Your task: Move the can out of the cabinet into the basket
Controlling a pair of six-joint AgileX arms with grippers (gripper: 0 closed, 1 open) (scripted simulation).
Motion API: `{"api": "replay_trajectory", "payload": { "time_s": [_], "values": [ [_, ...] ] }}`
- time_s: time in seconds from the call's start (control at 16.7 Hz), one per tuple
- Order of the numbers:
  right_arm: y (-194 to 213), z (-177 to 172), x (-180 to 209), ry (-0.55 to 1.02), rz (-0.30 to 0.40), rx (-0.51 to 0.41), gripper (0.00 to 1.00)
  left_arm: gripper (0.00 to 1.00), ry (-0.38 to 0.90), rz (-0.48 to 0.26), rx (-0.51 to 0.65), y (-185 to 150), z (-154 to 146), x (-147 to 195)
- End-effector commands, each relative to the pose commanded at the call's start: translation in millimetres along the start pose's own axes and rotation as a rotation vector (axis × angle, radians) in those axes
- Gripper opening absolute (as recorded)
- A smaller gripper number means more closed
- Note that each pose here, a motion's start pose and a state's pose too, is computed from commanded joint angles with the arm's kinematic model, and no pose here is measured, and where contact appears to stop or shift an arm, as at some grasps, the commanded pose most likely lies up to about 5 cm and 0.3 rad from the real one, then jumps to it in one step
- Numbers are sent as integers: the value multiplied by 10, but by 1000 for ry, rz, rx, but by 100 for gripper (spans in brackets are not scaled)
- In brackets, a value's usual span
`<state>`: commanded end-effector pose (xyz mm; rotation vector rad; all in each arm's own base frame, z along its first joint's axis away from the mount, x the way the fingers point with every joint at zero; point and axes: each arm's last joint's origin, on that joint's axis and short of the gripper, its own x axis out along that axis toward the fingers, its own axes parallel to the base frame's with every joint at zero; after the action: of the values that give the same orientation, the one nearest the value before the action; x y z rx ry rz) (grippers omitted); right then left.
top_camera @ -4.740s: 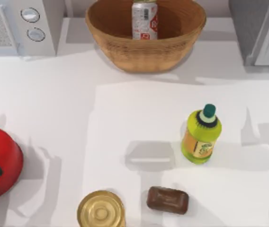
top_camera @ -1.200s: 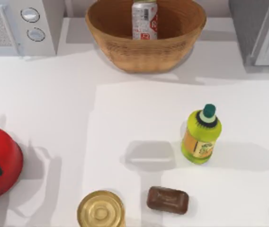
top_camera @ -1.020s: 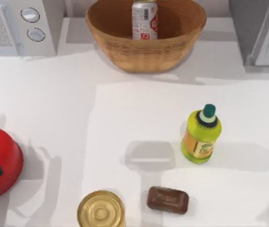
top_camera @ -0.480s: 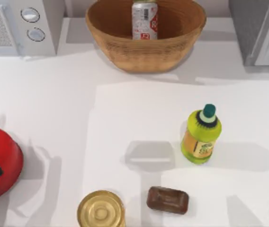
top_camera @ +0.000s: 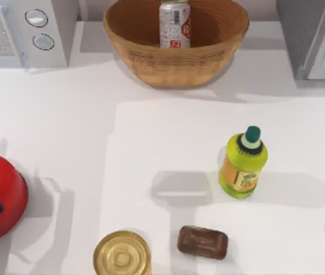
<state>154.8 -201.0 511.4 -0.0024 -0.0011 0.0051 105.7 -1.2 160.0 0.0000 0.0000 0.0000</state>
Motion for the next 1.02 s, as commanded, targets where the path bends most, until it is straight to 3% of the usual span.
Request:
{"api": "replay_trajectory", "payload": {
  "time_s": [0.24, 0.54, 0.78, 1.02],
  "values": [
    [28, 7, 64, -2, -1, -2, 100, 100, 0, 0, 0, 0, 0, 0],
    [411, 32, 536, -5, 1, 2, 100, 100, 0, 0, 0, 0, 0, 0],
    [1131, 35, 977, -2, 4, 8, 100, 100, 0, 0, 0, 0, 0, 0],
    [2043, 33, 1097, -1, 1, 6, 100, 100, 0, 0, 0, 0, 0, 0]
  ]
}}
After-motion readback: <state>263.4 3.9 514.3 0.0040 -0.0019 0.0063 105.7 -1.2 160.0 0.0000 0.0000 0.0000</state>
